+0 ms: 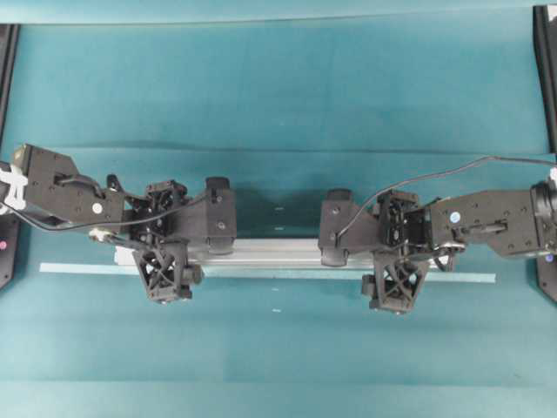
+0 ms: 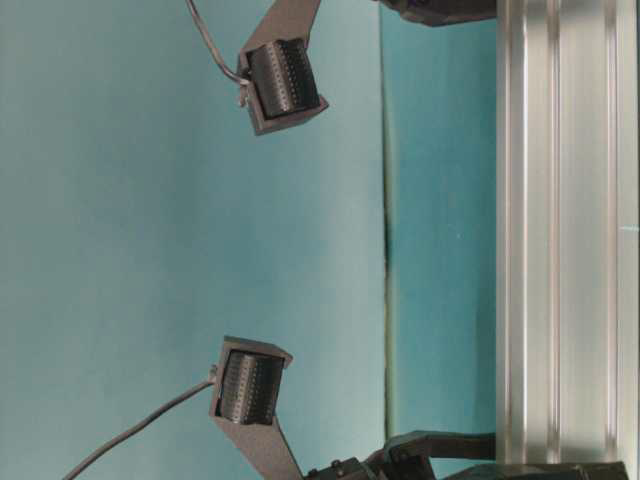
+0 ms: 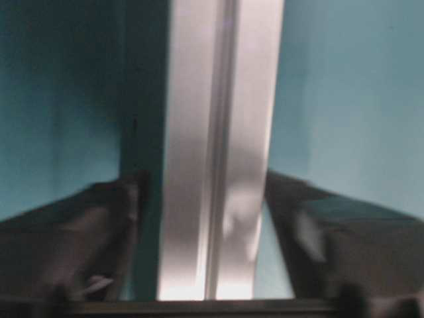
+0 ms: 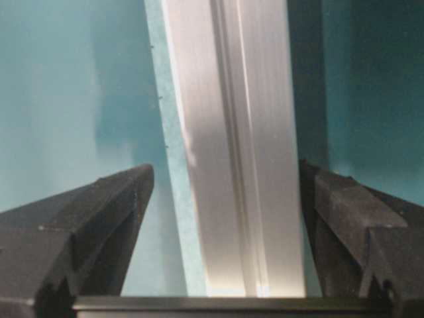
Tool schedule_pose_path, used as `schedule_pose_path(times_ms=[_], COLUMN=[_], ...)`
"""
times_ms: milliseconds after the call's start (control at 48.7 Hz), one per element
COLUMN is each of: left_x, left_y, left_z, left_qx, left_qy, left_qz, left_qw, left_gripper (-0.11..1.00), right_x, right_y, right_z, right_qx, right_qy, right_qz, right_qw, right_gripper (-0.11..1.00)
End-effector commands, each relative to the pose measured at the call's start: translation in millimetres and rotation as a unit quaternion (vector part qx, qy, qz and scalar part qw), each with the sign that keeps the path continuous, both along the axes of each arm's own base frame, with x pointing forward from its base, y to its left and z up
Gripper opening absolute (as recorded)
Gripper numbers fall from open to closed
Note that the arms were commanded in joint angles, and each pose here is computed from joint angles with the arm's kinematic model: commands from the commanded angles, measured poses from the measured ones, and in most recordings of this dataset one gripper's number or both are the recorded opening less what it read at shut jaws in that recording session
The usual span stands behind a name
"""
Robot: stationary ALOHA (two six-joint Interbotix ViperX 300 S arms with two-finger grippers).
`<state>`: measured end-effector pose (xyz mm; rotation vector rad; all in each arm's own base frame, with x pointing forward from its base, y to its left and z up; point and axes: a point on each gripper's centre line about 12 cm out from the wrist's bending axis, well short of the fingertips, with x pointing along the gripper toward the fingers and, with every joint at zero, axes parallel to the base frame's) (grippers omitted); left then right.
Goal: Lift the metal rail with both hands and move it towards you.
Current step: 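Lower the held rail back onto the table with both grippers, then open both grippers and raise them away from the rail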
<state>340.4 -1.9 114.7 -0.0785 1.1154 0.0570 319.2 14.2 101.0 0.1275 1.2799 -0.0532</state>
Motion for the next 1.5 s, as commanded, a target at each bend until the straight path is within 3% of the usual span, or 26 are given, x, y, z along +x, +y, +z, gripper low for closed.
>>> schedule_pose_path(times_ms=[0, 390, 740, 1048, 1480], left_x=[1.1, -7.1, -14.1, -28.2, -62.2], left_y=[-0.6, 3.1, 3.1, 3.6, 3.9], left_z=[6.6, 17.7, 69.2, 119.1, 154.4], left_qx=[0.001, 0.003, 0.003, 0.020, 0.028], left_qy=[-0.010, -0.023, -0.096, -0.175, -0.250], left_qz=[-0.003, -0.002, -0.002, -0.023, -0.029], left_qw=[0.9999, 0.9997, 0.9954, 0.9841, 0.9675], left_gripper=[0.86, 0.90, 0.92, 0.92, 0.92], right_x=[3.0, 4.3, 6.7, 0.4, -29.2], right_y=[1.3, -3.6, -12.8, -19.2, -23.7], right_z=[0.7, 4.9, 60.0, 124.6, 171.8], right_qx=[0.004, 0.005, 0.004, -0.010, -0.021], right_qy=[-0.004, -0.011, -0.081, -0.183, -0.286], right_qz=[-0.004, -0.013, -0.022, -0.019, -0.020], right_qw=[1.0000, 0.9999, 0.9964, 0.9829, 0.9578], right_gripper=[0.88, 0.96, 0.98, 0.98, 0.98])
